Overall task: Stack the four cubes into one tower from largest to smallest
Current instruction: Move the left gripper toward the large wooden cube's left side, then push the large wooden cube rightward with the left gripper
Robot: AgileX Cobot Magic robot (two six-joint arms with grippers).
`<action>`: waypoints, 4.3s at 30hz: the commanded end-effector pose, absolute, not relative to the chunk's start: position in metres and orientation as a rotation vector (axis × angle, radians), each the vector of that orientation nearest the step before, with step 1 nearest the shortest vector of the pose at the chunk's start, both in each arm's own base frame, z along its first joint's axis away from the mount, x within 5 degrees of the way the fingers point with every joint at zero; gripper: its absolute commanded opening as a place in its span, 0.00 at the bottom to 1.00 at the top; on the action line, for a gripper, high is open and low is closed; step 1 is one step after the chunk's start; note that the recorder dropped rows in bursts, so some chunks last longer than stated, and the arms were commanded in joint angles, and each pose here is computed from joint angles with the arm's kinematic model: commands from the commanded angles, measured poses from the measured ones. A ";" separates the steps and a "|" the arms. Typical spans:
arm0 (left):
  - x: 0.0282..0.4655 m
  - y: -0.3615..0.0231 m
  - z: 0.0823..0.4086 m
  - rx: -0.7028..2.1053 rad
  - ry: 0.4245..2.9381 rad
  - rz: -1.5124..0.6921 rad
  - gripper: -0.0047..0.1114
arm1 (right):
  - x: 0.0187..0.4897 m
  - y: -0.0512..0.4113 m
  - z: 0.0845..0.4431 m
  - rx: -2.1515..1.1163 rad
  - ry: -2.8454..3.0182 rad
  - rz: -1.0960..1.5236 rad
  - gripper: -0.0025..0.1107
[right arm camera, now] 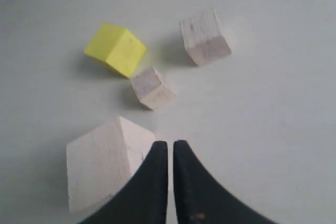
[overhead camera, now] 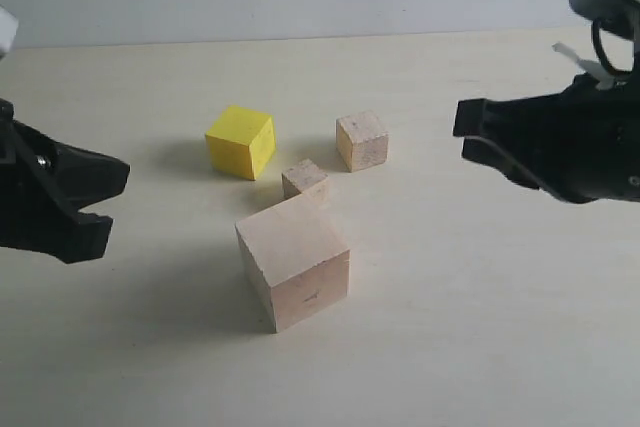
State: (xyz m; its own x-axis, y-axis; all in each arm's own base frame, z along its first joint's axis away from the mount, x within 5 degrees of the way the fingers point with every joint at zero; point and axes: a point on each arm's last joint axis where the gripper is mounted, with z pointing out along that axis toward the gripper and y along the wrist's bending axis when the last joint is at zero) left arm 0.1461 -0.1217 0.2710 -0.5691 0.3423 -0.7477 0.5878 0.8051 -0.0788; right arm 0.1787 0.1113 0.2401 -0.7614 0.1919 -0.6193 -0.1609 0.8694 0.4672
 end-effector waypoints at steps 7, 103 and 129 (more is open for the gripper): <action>0.150 -0.131 0.226 0.723 2.480 -0.380 0.04 | 0.192 0.121 0.215 0.125 2.454 0.679 0.18; 0.223 -0.208 0.129 0.608 2.608 -0.576 0.04 | 0.211 0.117 0.232 -0.320 2.099 0.388 0.18; 0.271 -0.245 0.137 0.632 2.534 -0.669 0.04 | 0.210 0.117 0.232 -0.324 2.106 0.390 0.18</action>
State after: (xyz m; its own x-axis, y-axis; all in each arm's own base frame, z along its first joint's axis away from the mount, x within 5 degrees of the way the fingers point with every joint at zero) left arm 0.2707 -0.2482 0.1299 -0.7982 0.3089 -0.5172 0.5169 0.7921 -0.3247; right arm 0.2091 0.1164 0.2317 -0.5356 -0.0586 -0.8425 -0.3636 0.9164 0.1674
